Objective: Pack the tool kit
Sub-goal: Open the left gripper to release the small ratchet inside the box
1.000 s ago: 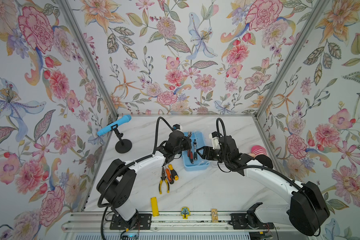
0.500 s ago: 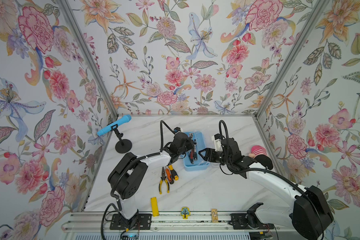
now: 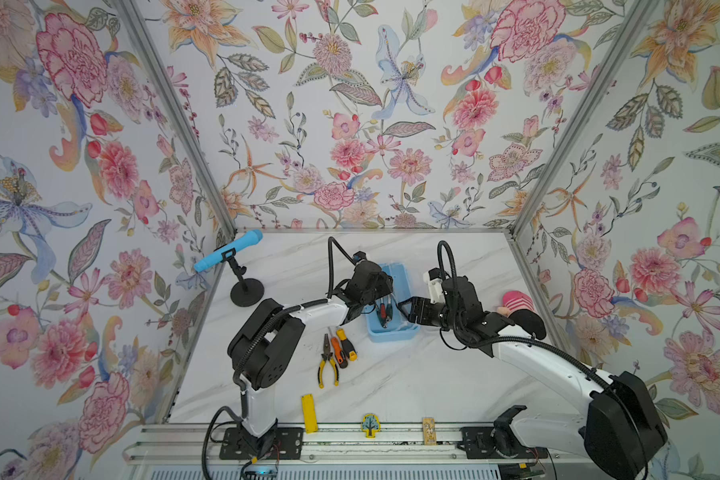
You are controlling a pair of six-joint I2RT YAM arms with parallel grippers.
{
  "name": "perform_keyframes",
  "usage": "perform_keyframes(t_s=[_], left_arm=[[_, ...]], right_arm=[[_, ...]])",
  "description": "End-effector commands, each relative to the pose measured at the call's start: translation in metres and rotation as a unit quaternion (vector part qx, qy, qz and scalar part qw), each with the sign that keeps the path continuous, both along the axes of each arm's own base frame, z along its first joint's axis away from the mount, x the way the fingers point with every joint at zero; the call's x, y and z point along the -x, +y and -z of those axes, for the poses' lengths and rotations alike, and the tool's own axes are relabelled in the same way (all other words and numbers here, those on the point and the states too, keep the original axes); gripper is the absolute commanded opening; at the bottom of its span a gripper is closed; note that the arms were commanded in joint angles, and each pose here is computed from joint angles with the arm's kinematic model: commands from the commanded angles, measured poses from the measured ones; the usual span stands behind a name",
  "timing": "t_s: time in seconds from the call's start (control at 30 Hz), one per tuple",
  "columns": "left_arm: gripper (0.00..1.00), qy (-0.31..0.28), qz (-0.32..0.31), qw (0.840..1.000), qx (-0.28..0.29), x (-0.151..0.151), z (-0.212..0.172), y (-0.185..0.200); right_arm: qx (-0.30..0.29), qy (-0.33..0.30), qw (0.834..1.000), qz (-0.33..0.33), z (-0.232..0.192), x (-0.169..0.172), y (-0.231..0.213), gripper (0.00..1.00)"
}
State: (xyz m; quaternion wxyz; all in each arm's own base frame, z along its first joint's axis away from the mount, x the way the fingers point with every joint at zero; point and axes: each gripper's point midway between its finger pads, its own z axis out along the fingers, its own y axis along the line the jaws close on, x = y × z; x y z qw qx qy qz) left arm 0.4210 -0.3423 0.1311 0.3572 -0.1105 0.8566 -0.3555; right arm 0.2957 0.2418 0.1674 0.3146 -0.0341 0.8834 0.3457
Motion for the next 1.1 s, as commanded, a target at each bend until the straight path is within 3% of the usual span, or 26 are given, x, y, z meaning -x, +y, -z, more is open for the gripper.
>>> perform_keyframes(t_s=[0.0,0.4,0.6,0.73,1.07], left_arm=[[0.38,-0.021,-0.001,1.000,-0.021,-0.005,-0.013,0.002],[0.42,-0.096,0.012,0.994,-0.057,0.002,-0.064,0.016],[0.42,-0.136,-0.003,0.980,-0.142,0.016,-0.085,0.043],[0.45,-0.135,-0.016,0.974,-0.182,0.029,-0.078,0.067],[0.44,-0.094,-0.036,0.970,-0.220,0.071,-0.053,0.116]], right_arm=[[0.009,-0.008,1.000,0.008,-0.003,-0.002,-0.006,0.70],[0.005,-0.027,1.000,-0.002,-0.022,-0.006,0.000,0.69],[0.009,-0.037,0.999,-0.008,-0.026,-0.006,0.004,0.69],[0.028,-0.039,0.999,-0.016,-0.024,-0.004,0.009,0.69],[0.049,-0.053,0.996,-0.045,-0.014,0.017,0.027,0.69]])
